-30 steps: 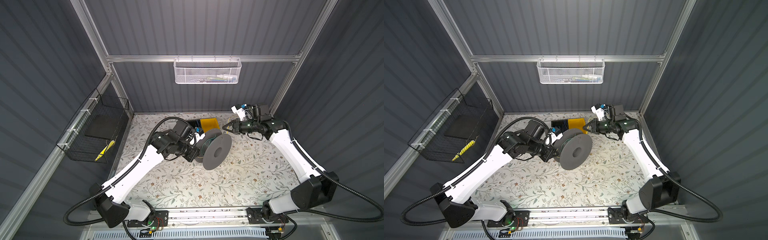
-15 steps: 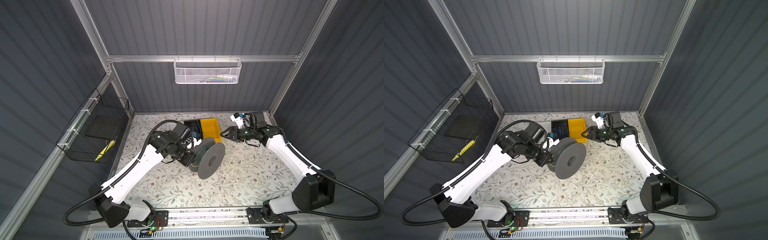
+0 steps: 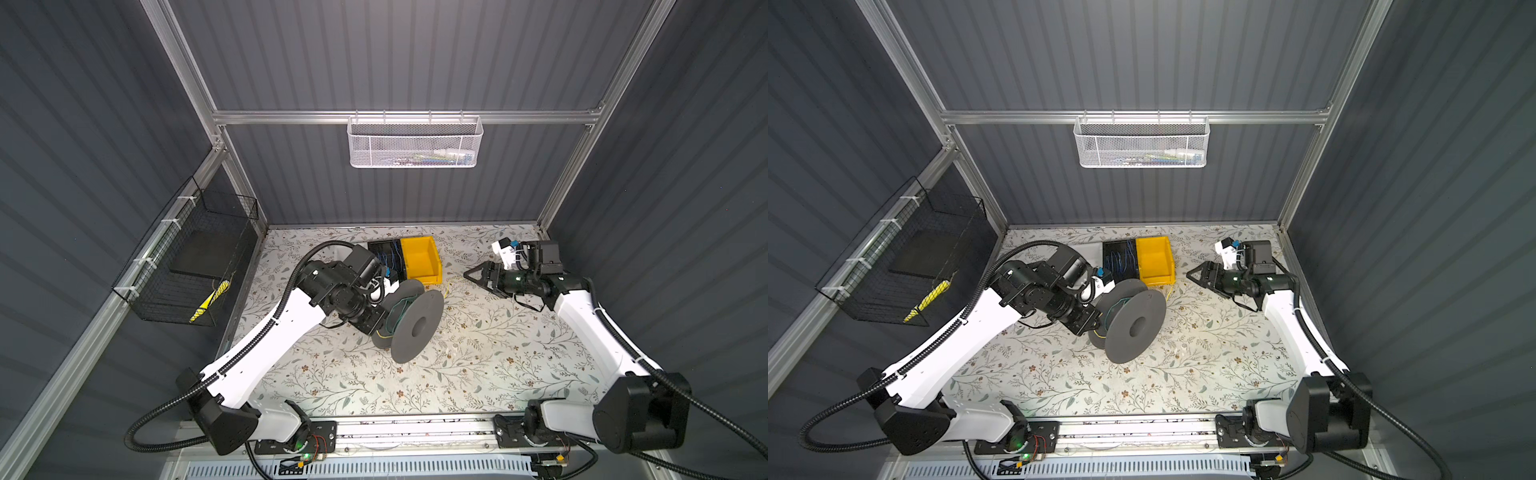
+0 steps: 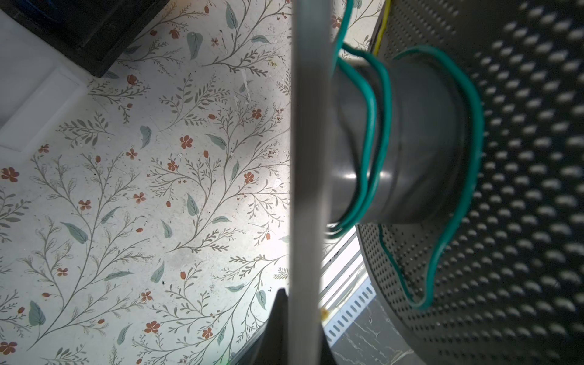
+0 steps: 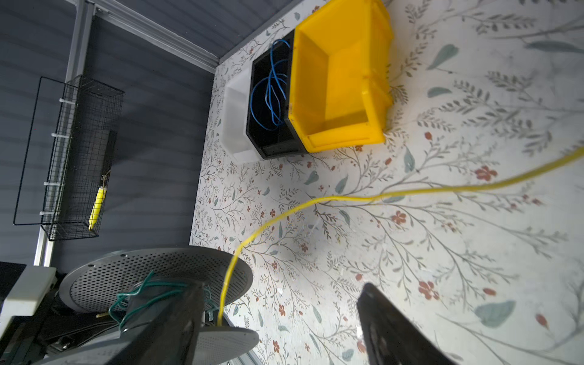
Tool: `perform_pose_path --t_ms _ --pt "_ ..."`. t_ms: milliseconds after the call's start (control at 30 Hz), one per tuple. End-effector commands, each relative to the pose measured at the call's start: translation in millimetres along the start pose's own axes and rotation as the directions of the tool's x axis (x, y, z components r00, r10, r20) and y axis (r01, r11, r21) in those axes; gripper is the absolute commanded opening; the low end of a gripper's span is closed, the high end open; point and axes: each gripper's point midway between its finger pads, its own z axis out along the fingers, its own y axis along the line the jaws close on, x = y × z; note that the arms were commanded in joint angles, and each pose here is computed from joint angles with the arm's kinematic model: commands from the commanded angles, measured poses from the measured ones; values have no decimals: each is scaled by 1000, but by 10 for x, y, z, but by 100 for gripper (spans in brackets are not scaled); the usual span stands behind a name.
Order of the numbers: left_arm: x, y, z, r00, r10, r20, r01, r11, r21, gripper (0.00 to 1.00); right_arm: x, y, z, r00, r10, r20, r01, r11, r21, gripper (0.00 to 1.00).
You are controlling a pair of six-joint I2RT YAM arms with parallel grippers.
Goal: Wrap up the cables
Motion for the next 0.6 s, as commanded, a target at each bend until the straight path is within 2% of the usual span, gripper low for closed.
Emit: perform_pose_path --t_ms 0,100,233,467,567 --pt "-110 -97 -142 999 13 53 -15 999 28 0 -7 -240 -64 996 62 63 -66 996 68 76" --pt "-100 -103 -149 999 15 45 -16 999 31 0 36 -504 -1 984 151 98 -158 985 69 75" --pt "-101 -104 -164 999 13 48 -15 999 29 0 56 -681 182 975 203 95 -208 977 47 75" --pt "-82 -104 -140 999 7 38 -8 999 34 0 -219 -612 379 971 209 115 -201 977 -73 75" --pt "-84 -108 -139 999 6 39 -7 999 36 0 -325 -632 470 969 220 110 -212 974 -78 74"
